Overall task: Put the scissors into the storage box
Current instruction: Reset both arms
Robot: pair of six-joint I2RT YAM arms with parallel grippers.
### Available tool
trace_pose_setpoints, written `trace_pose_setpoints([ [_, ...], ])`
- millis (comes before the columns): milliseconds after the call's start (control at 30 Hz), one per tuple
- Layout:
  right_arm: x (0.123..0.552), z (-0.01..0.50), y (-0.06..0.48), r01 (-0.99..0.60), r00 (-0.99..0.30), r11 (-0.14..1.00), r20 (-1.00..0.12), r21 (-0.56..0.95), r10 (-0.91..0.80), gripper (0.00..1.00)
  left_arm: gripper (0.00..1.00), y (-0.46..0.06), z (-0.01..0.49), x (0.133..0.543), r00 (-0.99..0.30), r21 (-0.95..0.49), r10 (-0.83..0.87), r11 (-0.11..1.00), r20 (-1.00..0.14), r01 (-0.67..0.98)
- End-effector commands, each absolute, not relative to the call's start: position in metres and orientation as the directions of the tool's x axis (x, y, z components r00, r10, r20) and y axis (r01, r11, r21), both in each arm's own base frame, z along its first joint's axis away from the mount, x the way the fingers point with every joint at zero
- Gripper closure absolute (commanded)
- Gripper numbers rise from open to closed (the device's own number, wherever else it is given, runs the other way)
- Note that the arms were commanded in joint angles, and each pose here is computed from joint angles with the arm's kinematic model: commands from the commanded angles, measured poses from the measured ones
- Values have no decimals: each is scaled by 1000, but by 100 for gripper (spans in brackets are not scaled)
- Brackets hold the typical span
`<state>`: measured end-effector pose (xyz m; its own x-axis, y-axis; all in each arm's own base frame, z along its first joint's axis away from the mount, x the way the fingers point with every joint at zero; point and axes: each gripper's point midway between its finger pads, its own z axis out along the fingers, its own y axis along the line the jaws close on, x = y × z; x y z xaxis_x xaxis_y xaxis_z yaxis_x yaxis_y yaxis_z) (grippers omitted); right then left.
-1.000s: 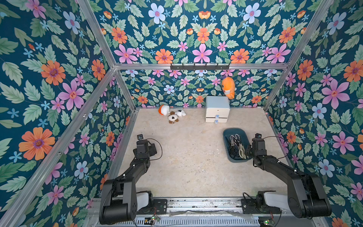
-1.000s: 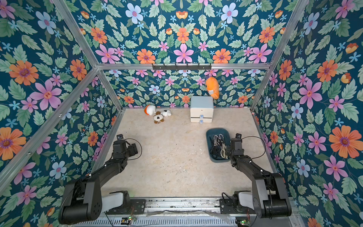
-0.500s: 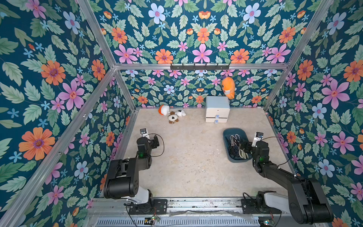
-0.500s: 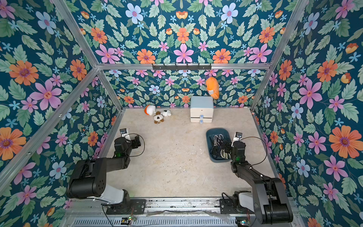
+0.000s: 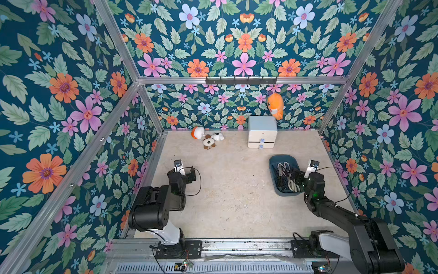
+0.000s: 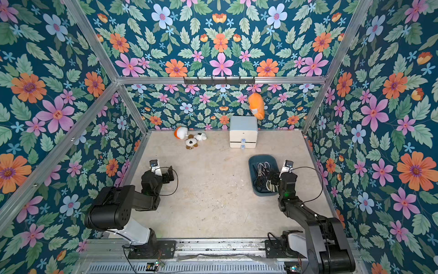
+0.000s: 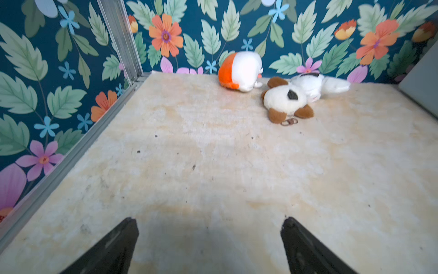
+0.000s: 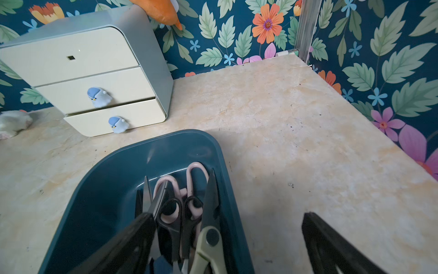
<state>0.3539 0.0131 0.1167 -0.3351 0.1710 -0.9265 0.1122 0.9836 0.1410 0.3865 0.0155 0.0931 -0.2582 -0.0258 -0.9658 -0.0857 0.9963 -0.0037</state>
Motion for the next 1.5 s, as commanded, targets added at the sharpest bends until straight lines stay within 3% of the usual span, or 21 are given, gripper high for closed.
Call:
trace_pose_setpoints([
  [0, 359, 120, 25, 42, -344, 990, -929, 131, 138, 1, 1, 18, 108, 390, -197, 10, -10, 995, -980, -98],
  [133, 352, 124, 23, 47, -308, 990, -941, 133, 141, 1, 1, 17, 108, 390, -200, 9, -11, 995, -980, -97],
  [267, 337, 129, -9, 210, -214, 959, -948, 190, 235, 1, 1, 17, 108, 391, -202, 10, -10, 995, -979, -98],
  [433, 324, 138, -17, 238, -148, 946, -955, 220, 259, 1, 1, 17, 107, 391, -206, 12, -8, 995, -979, -98],
  [667, 333, 139, -17, 200, -145, 979, -987, 43, 73, 1, 1, 17, 107, 391, -207, 15, -6, 995, -978, -100],
  [833, 357, 117, -20, 168, -222, 979, -964, 113, 150, 1, 1, 17, 106, 391, -209, 16, -6, 995, -978, -100],
  [900, 368, 113, -20, 164, -168, 981, -977, 107, 134, 0, 1, 17, 107, 391, -207, 15, -6, 995, -978, -100],
  [967, 365, 103, -22, 186, -265, 976, -951, 113, 160, 1, 1, 17, 107, 391, -207, 14, -7, 995, -978, -101],
  [1033, 369, 113, -21, 170, -182, 979, -973, 110, 141, 0, 1, 17, 107, 391, -207, 15, -6, 995, -978, -100],
  [1100, 367, 101, -22, 187, -274, 977, -949, 105, 155, 1, 1, 17, 107, 391, -207, 14, -7, 995, -978, -101],
  [1467, 373, 101, -23, 191, -279, 977, -948, 98, 149, 1, 1, 17, 108, 391, -203, 13, -7, 995, -979, -99],
])
